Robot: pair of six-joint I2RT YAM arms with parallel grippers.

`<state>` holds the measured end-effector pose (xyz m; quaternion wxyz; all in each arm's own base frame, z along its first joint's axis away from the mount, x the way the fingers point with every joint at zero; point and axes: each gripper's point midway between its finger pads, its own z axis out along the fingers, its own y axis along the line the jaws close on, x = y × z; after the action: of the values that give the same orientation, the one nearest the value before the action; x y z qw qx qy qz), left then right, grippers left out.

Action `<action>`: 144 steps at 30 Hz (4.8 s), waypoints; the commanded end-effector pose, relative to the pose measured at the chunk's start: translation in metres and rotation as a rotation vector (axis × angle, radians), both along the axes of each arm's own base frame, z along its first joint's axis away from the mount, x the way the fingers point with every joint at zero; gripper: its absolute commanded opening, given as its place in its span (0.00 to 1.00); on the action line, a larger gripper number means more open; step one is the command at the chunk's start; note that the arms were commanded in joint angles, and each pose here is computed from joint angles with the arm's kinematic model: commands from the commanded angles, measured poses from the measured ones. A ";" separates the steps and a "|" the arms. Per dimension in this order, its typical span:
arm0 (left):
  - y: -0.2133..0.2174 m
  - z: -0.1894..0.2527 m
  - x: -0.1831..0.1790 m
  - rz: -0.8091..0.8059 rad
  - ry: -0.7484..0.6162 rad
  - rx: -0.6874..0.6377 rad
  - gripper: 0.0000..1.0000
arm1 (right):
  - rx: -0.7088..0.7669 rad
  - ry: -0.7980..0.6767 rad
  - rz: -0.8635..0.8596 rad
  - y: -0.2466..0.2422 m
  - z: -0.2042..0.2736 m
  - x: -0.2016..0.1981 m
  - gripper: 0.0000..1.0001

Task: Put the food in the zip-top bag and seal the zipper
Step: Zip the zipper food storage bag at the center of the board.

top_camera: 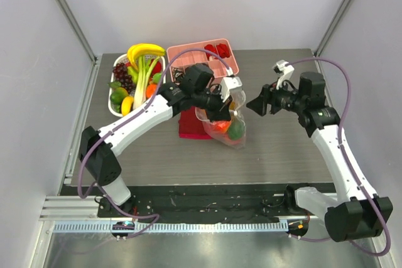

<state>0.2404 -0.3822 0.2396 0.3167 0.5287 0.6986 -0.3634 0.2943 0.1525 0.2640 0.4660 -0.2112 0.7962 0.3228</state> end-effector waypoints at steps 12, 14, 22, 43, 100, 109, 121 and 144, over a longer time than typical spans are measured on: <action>-0.034 0.051 0.005 -0.077 0.019 -0.180 0.00 | -0.055 -0.321 0.175 -0.013 0.004 -0.062 0.68; -0.036 0.051 0.001 -0.100 0.000 -0.180 0.00 | -0.045 -0.365 0.178 -0.011 0.008 -0.059 0.67; -0.043 0.045 -0.006 -0.144 -0.017 -0.176 0.00 | -0.036 -0.512 0.236 0.004 0.020 -0.058 0.54; -0.037 0.032 -0.019 -0.232 -0.025 -0.156 0.00 | -0.093 -0.574 0.289 0.023 0.015 -0.049 0.29; -0.046 0.057 -0.010 -0.484 -0.616 -0.090 0.03 | -0.173 -0.653 0.331 0.016 0.005 -0.074 0.01; -0.024 0.045 0.003 -0.441 -0.583 -0.051 0.16 | -0.185 -0.663 0.331 0.014 0.001 -0.079 0.01; -0.046 0.068 -0.014 -0.443 -0.576 -0.133 0.51 | -0.181 -0.669 0.348 0.017 0.003 -0.077 0.01; -0.038 0.045 -0.012 -0.472 -0.594 -0.047 0.09 | -0.194 -0.673 0.357 0.015 0.000 -0.081 0.01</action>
<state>0.2172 -0.4340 0.2733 0.4095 0.7489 0.4260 -0.3000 0.2160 0.1663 0.2466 0.5918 -0.4685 0.6078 0.2466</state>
